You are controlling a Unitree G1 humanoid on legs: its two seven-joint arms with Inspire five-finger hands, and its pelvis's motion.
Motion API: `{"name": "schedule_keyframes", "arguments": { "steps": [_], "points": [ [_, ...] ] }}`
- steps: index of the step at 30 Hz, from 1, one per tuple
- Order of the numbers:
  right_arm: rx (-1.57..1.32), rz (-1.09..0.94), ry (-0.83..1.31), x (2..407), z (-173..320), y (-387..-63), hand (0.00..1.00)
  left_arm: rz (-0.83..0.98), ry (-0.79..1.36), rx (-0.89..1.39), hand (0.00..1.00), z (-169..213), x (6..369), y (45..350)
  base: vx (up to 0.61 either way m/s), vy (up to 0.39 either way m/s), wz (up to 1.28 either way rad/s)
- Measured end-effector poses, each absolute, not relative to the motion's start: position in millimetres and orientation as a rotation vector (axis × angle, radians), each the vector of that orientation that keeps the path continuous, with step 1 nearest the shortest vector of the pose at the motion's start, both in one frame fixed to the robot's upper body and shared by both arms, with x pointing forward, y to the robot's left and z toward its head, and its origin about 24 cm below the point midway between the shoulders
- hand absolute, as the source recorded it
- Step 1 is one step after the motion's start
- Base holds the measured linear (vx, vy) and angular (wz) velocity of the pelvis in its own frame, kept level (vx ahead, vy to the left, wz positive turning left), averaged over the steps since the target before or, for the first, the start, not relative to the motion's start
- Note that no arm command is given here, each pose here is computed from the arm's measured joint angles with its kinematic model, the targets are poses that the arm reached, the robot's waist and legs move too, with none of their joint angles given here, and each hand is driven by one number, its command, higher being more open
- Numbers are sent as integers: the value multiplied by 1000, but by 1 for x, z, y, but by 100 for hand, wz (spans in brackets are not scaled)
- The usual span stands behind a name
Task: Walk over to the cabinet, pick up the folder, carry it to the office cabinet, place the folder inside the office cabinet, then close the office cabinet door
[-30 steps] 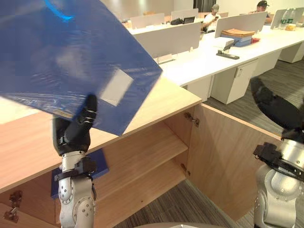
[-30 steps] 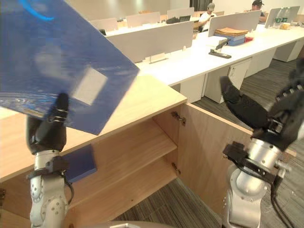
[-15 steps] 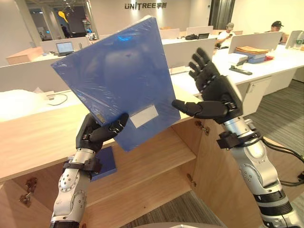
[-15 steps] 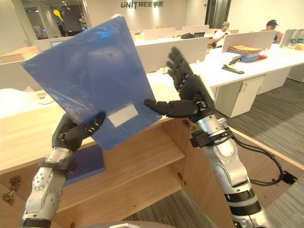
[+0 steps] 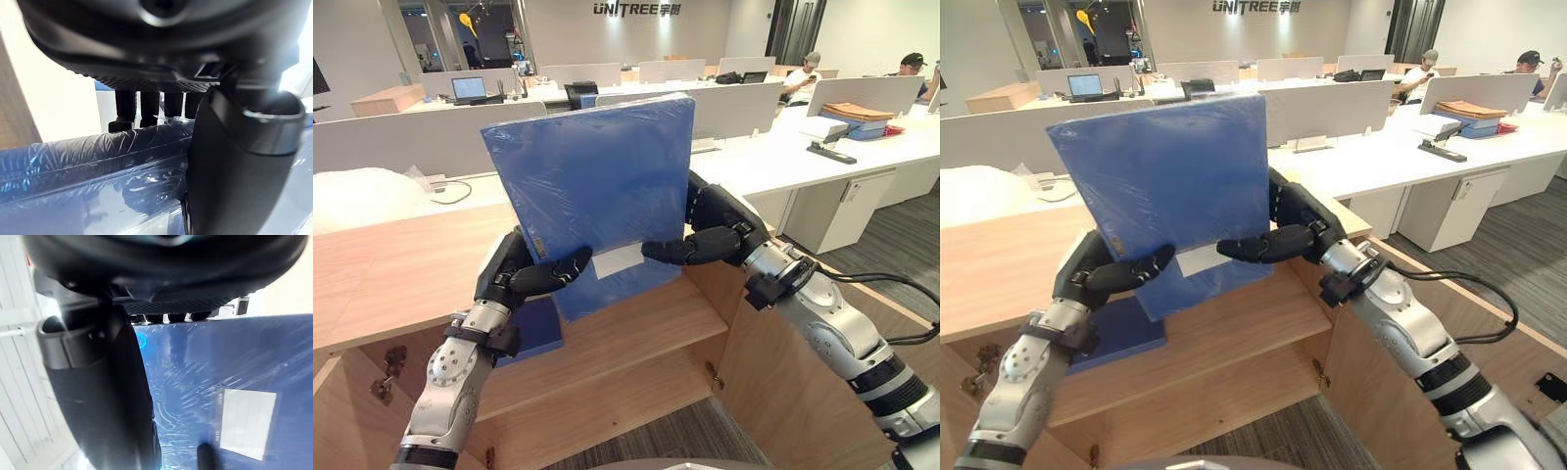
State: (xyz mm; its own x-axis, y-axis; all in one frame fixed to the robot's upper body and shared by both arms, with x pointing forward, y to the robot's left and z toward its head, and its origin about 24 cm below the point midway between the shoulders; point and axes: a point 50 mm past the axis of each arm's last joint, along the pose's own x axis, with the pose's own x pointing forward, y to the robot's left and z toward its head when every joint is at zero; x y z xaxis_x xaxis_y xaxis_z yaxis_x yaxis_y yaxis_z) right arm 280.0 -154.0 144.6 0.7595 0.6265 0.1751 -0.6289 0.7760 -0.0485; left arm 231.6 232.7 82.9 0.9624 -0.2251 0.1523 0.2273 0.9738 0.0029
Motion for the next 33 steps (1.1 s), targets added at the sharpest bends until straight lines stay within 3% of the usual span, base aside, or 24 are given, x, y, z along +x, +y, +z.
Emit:
{"name": "schedule_keyframes", "arguments": {
  "steps": [9,17,18,27,30,33],
  "points": [
    [-122,705,-27,283,135,-169,0,-521,33,57,0,78,233,215,-34,6,4],
    [-166,734,25,278,128,-171,0,-577,150,66,0,64,226,213,-15,10,9],
    [-162,741,8,277,131,-169,0,-587,168,25,100,61,224,211,-27,34,12],
    [-278,785,-76,273,141,-158,0,-614,251,42,100,43,211,215,-18,19,5],
    [-490,874,-248,258,162,-135,0,-736,404,85,100,6,183,203,-6,26,4],
    [-640,947,-598,232,186,-96,0,-865,561,80,100,-39,154,179,1,10,0]
  ]
}}
